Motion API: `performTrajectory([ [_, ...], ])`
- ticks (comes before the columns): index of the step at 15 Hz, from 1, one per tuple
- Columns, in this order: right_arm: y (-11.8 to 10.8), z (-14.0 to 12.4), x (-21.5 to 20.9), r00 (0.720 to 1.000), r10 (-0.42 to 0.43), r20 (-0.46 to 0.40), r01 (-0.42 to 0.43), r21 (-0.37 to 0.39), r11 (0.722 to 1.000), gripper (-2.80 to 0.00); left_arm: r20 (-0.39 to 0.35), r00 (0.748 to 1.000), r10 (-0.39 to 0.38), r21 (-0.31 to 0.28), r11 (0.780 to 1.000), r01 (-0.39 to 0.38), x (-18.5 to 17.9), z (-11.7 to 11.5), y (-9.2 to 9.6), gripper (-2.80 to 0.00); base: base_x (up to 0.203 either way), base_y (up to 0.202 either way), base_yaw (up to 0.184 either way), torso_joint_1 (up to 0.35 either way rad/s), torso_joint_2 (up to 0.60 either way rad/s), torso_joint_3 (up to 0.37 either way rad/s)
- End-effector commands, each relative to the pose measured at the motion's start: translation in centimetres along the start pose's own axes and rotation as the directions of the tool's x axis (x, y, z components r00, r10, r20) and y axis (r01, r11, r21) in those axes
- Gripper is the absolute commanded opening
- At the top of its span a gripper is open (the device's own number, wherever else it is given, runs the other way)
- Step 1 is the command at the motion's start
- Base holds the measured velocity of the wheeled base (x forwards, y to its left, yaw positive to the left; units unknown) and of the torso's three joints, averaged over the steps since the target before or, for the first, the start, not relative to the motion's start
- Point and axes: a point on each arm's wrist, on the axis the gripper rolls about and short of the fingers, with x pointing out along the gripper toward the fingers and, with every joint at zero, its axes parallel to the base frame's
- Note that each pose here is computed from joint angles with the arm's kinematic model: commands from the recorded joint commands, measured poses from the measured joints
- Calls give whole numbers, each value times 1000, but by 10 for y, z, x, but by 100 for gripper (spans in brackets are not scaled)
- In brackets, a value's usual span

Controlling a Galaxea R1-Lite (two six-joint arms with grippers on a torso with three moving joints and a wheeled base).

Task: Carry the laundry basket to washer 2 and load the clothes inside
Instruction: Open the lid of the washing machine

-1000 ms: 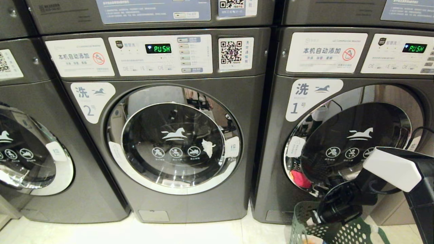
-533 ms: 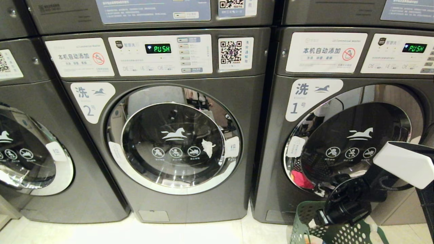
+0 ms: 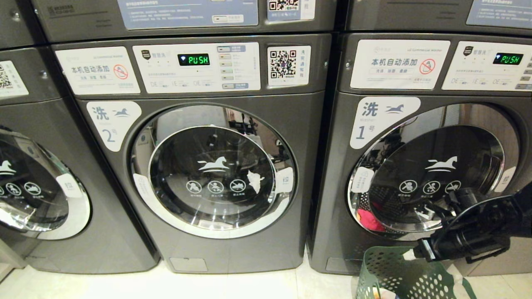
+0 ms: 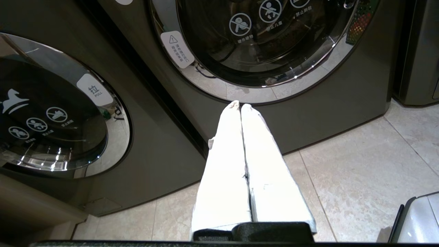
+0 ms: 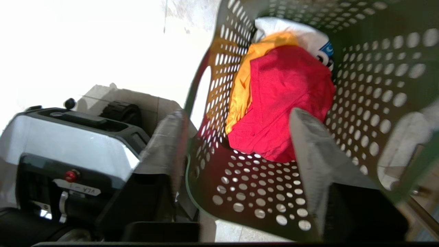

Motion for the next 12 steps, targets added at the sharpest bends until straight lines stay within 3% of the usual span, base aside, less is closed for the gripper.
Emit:
performTrajectory([
  [1,26,-8,-79,982,-44,183,54,-49,997,-280,-1,1000,0,-4,1000,0,0,0,0,-280,0,0,0,0,0,0],
  [3,46,-30,-121,955,-77,285,102,-72,992,-280,-4,1000,-1,-4,1000,1,0,0,0,-280,0,0,0,0,0,0],
  [5,65,-58,-159,908,-124,400,163,-65,984,-280,-3,1000,0,-6,1000,0,0,0,0,-280,0,0,0,0,0,0],
  [6,73,-73,-176,875,-147,461,189,-48,981,-280,-4,1000,-1,-6,1000,1,0,0,0,-280,0,0,0,0,0,0],
  [9,97,-129,-213,736,-231,636,289,12,957,-280,-4,1000,-1,-4,1000,1,0,0,0,-280,0,0,0,0,0,0],
  [11,106,-171,-212,673,-260,692,342,20,940,-280,0,1000,3,-16,1000,-3,0,0,0,-280,0,0,0,0,0,0],
  [12,108,-194,-202,659,-269,702,365,14,931,-280,-1,1000,10,-33,999,-10,0,0,0,-280,0,0,0,0,0,0],
])
